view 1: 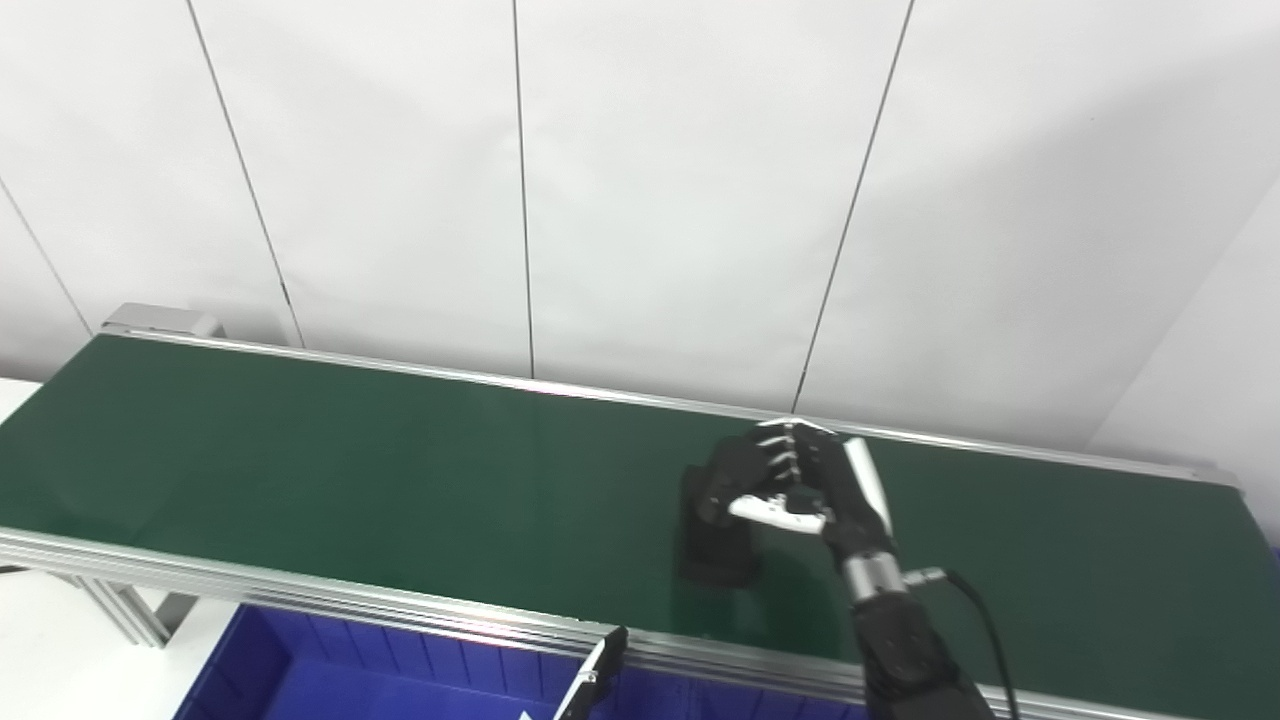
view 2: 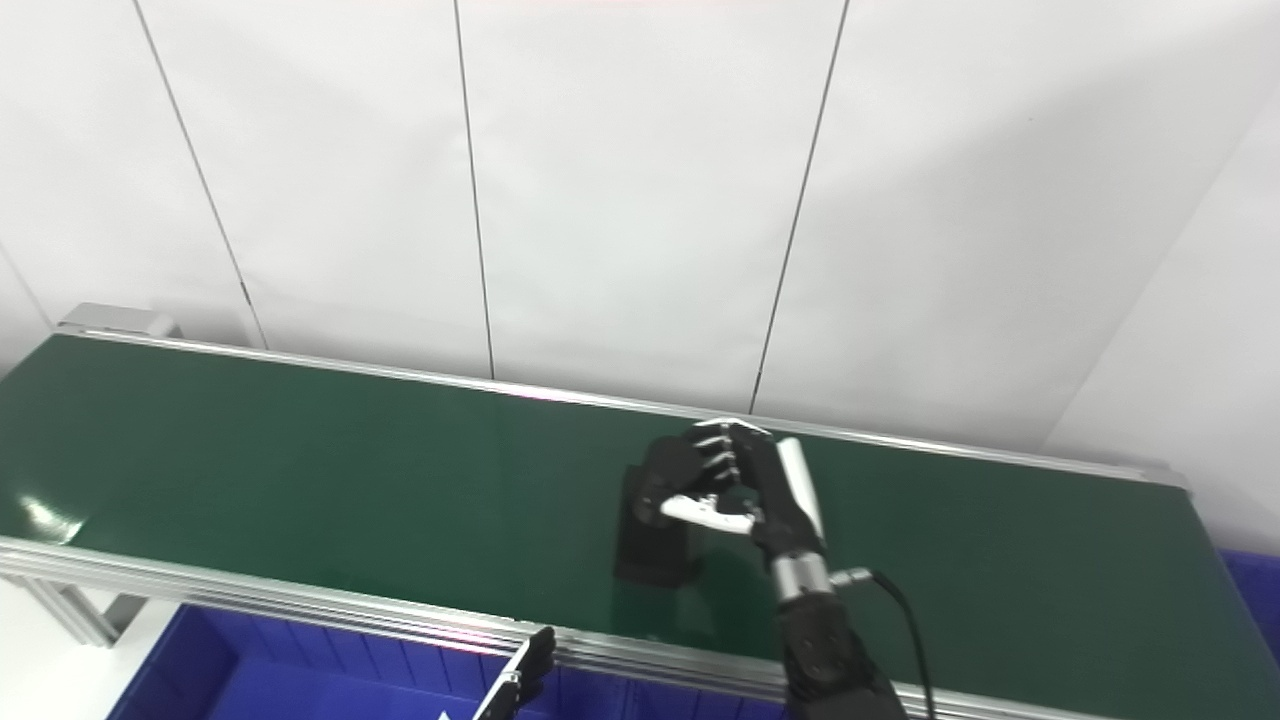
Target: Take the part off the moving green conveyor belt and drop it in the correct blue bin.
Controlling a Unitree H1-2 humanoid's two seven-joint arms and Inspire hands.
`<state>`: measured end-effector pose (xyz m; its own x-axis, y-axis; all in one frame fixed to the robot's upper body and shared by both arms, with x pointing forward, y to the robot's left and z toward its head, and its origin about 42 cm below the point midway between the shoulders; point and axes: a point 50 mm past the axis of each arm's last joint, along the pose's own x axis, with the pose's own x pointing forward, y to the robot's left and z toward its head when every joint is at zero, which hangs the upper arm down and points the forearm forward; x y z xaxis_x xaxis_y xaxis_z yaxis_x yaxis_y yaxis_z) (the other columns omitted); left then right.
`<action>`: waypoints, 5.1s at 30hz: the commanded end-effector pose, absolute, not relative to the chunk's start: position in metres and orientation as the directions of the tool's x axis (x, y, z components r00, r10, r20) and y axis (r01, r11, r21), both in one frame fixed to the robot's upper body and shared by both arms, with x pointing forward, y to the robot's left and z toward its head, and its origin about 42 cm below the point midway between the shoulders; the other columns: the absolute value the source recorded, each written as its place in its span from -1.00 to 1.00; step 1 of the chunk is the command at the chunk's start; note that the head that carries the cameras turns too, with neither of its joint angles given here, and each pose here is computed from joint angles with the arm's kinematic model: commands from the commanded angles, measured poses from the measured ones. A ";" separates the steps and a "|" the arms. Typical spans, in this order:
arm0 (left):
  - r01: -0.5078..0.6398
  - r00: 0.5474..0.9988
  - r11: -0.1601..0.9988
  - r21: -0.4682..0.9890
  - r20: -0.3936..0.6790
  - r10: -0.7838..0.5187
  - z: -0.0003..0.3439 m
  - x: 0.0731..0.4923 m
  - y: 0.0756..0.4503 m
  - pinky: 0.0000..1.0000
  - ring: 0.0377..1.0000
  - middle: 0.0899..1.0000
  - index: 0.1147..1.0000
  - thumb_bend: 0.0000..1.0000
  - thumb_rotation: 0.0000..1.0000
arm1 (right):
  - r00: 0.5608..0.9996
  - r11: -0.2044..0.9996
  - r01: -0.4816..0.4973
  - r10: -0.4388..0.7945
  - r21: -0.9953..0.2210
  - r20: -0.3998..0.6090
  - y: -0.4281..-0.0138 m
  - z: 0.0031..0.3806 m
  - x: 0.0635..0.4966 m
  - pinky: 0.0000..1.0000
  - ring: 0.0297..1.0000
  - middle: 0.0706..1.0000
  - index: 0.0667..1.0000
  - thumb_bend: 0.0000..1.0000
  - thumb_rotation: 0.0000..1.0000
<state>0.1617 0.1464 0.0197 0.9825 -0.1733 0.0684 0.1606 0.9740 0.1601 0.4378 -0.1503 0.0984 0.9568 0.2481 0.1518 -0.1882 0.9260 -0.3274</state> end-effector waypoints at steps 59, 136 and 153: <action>0.097 0.969 0.994 -0.053 0.233 -0.083 0.085 0.200 0.254 0.88 0.91 0.87 0.92 0.83 0.81 | 0.984 0.891 0.169 -0.179 -0.421 0.016 -0.304 0.083 0.239 -0.35 -0.23 -0.13 0.00 0.03 -1.00; 0.174 0.961 0.985 0.000 0.220 -0.170 0.064 0.200 0.223 0.77 0.83 0.81 0.84 0.53 0.69 | 0.945 0.955 -0.169 0.228 -0.245 0.236 -0.240 0.080 0.212 0.89 0.97 0.99 0.93 1.00 0.51; 0.148 0.971 0.985 0.086 0.177 -0.161 0.057 0.196 0.195 0.70 0.81 0.82 0.80 0.65 0.78 | 0.960 0.965 -0.238 0.251 -0.110 0.122 -0.212 0.040 0.226 0.97 1.00 1.00 0.92 1.00 0.75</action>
